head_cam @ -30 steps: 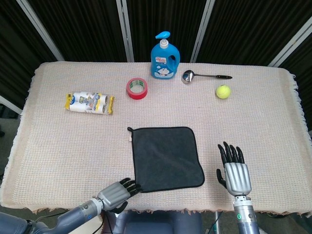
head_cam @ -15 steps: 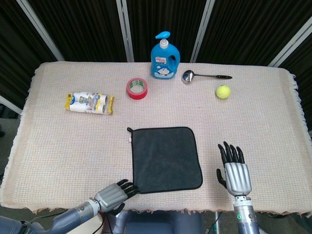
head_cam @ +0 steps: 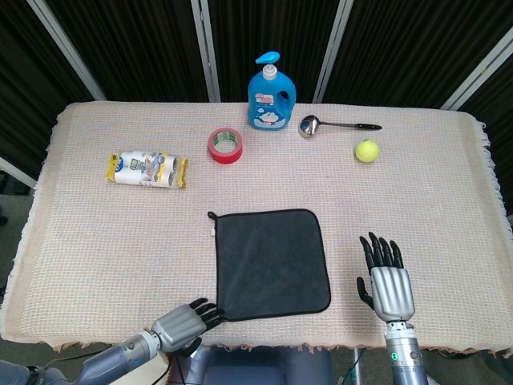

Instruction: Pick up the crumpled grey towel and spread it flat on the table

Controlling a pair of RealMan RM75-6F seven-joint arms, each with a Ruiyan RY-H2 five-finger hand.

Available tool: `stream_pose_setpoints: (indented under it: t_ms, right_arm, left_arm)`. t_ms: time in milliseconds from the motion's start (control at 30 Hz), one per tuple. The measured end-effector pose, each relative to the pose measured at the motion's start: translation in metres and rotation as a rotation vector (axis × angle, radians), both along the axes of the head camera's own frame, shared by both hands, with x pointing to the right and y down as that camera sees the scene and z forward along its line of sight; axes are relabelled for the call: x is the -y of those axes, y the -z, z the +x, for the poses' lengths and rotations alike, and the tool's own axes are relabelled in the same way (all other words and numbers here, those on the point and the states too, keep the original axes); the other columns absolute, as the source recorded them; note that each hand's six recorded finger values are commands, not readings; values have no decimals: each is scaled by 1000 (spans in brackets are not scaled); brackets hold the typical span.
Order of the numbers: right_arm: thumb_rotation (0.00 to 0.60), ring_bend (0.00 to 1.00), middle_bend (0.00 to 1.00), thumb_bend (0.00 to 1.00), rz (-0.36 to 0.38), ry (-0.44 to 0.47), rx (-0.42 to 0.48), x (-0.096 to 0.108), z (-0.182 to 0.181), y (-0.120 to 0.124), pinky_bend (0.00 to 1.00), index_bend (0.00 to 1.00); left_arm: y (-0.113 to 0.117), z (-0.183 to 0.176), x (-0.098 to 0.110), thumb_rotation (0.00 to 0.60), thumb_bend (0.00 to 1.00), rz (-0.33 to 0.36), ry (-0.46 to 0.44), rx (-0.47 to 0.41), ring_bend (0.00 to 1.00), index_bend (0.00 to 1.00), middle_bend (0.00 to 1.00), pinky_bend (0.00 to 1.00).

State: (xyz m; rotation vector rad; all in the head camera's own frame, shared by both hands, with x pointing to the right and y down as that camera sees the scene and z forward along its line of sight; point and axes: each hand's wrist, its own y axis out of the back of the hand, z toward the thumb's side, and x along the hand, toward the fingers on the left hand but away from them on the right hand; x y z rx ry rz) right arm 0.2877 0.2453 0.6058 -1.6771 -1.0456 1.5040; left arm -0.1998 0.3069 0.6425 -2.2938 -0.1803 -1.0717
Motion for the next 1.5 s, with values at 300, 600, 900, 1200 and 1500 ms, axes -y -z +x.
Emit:
stream_pose_setpoints:
  t_ms: [300, 600, 900, 1200, 1500]
  right_arm:
    - [600, 0, 0, 489, -2, 3, 0, -1, -1, 0, 0, 0]
    - [600, 0, 0, 489, -3, 5, -5, -1, 0, -1, 0, 0]
    - [600, 0, 0, 489, -1, 9, -5, 0, 0, -1, 0, 0]
    - [600, 0, 0, 489, 3, 19, 3, -1, -2, 0, 0, 0]
    - [600, 0, 0, 488, 7, 4, 9, 3, 1, -1, 0, 0]
  left_arm:
    - [-1, -4, 0, 600, 680, -1, 11, 3, 0, 36, 27, 16]
    - [3, 3, 10, 600, 209, 34, 61, -37, 0, 0, 0, 13]
    - [18, 16, 30, 600, 167, 111, 181, -126, 0, 0, 0, 12]
    - [14, 3, 55, 600, 425, 209, 241, -90, 0, 0, 0, 13]
    - [-5, 6, 96, 600, 425, 322, 223, -14, 0, 0, 0, 13]
